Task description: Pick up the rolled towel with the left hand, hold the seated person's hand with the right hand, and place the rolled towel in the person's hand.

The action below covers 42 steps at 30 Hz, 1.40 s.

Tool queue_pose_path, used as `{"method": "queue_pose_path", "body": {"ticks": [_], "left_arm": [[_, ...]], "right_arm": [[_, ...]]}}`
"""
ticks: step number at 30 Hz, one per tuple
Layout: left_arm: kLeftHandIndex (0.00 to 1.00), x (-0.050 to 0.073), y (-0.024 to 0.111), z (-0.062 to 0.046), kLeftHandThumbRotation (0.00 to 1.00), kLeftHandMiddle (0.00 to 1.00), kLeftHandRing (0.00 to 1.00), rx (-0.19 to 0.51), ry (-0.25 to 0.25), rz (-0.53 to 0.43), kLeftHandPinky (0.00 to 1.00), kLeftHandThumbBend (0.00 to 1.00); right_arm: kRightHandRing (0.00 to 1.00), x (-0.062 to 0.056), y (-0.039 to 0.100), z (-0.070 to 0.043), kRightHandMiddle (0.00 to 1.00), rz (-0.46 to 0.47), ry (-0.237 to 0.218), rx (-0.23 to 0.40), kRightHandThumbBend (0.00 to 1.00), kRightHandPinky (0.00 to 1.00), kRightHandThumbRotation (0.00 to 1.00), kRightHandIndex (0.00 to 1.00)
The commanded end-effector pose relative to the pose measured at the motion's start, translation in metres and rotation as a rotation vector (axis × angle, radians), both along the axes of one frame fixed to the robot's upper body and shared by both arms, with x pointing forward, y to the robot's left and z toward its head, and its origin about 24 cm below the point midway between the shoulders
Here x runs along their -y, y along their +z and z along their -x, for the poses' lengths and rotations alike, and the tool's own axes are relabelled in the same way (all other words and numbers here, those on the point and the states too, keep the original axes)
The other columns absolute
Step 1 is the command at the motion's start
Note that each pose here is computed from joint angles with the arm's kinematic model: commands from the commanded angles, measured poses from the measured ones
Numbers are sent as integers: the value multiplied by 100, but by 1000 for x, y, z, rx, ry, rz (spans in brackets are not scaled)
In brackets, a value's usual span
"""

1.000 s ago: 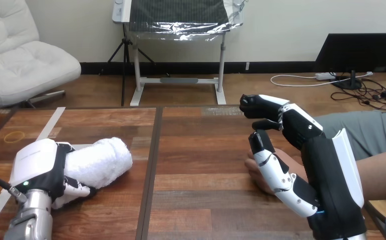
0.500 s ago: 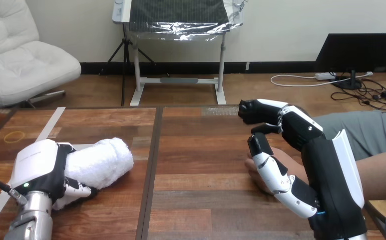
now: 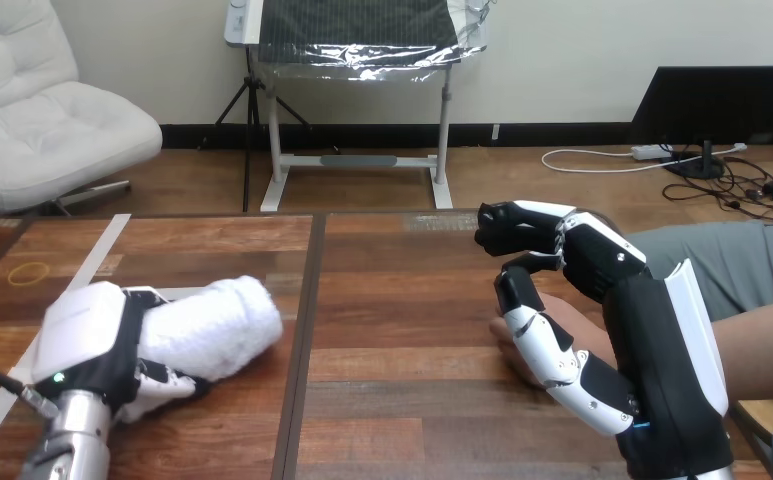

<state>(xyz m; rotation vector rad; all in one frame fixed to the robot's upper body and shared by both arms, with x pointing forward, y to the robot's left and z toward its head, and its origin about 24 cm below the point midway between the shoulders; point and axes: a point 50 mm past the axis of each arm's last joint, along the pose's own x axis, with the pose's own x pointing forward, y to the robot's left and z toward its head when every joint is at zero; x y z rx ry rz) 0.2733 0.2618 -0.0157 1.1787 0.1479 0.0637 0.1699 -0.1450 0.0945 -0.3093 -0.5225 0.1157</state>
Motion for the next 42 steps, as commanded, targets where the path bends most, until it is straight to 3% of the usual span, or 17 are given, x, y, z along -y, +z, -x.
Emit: {"method": "queue_pose_path", "body": {"ticks": [1, 13, 25, 31, 34, 42], "left_arm": [[55, 8, 9, -4, 0, 49, 42, 65, -34, 56, 37, 67], [54, 19, 16, 5, 0, 48, 41, 135, -98, 144, 34, 64], [52, 39, 35, 19, 2, 46, 38, 268, -177, 303, 33, 62], [52, 53, 47, 27, 6, 46, 38, 370, -214, 424, 33, 63], [52, 56, 50, 29, 8, 46, 39, 386, -215, 461, 34, 64], [52, 70, 59, 38, 6, 47, 41, 437, -247, 694, 37, 64]], "right_arm": [[66, -1, 15, -8, 66, -13, 12, 97, 24, 58, 40, 69], [65, -2, 16, -8, 66, -15, 17, 100, 24, 57, 35, 68], [64, -5, 18, -11, 67, -8, 23, 105, 26, 53, 26, 68], [63, -7, 20, -13, 67, -10, 26, 112, 27, 51, 20, 68], [62, -7, 20, -14, 67, -15, 28, 112, 27, 49, 18, 68], [59, -8, 20, -15, 66, -30, 40, 116, 28, 45, 14, 68]]}}
